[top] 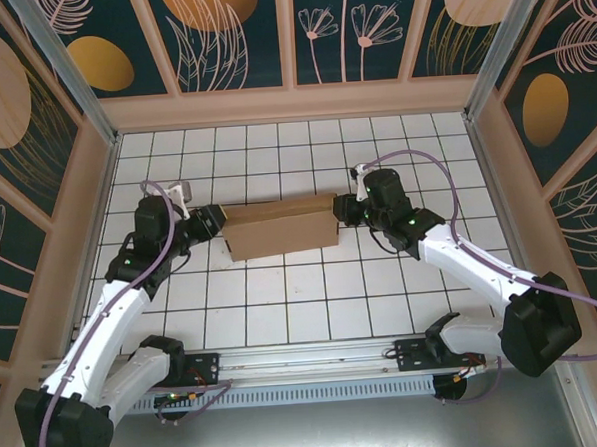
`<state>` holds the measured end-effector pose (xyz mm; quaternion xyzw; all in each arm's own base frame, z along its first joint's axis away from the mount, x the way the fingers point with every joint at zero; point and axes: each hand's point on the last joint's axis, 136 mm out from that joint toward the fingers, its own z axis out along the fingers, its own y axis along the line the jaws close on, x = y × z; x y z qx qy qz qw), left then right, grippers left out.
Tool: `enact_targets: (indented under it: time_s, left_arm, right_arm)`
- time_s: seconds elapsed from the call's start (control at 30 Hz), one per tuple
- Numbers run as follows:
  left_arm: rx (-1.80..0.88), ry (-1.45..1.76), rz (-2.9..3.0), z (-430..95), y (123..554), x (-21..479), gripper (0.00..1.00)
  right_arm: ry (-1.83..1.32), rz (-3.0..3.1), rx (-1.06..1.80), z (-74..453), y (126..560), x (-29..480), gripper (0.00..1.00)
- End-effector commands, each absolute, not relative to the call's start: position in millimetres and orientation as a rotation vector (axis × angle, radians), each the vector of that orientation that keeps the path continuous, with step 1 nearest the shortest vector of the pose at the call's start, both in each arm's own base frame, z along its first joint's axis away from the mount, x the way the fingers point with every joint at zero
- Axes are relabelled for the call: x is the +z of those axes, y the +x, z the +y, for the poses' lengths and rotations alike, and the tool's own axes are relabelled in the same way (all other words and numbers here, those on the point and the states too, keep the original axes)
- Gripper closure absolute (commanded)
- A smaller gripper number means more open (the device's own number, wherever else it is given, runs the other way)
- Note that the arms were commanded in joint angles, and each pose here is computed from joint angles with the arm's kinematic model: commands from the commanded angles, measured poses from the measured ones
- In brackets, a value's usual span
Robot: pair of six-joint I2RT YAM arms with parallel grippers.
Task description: Fold the paper box
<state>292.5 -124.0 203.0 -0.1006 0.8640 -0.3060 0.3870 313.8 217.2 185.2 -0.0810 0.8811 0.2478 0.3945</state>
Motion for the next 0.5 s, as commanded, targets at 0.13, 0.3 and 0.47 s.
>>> enact_targets:
  time_s: [0.13,0.3,0.47]
  left_arm:
    - [-0.794,-0.435,2.282,-117,281,131,0.65]
    - [-0.790,-0.487,2.294,-113,274,113,0.69]
    - [-0.804,-0.457,2.294,-116,273,118,0.76]
  right_arm:
    - [-0.194,2.331,0.579,208,299,148,0.71]
    - [-0.196,2.373,0.565,204,291,130,0.72]
    - [-0.216,2.323,0.632,210,289,143,0.77]
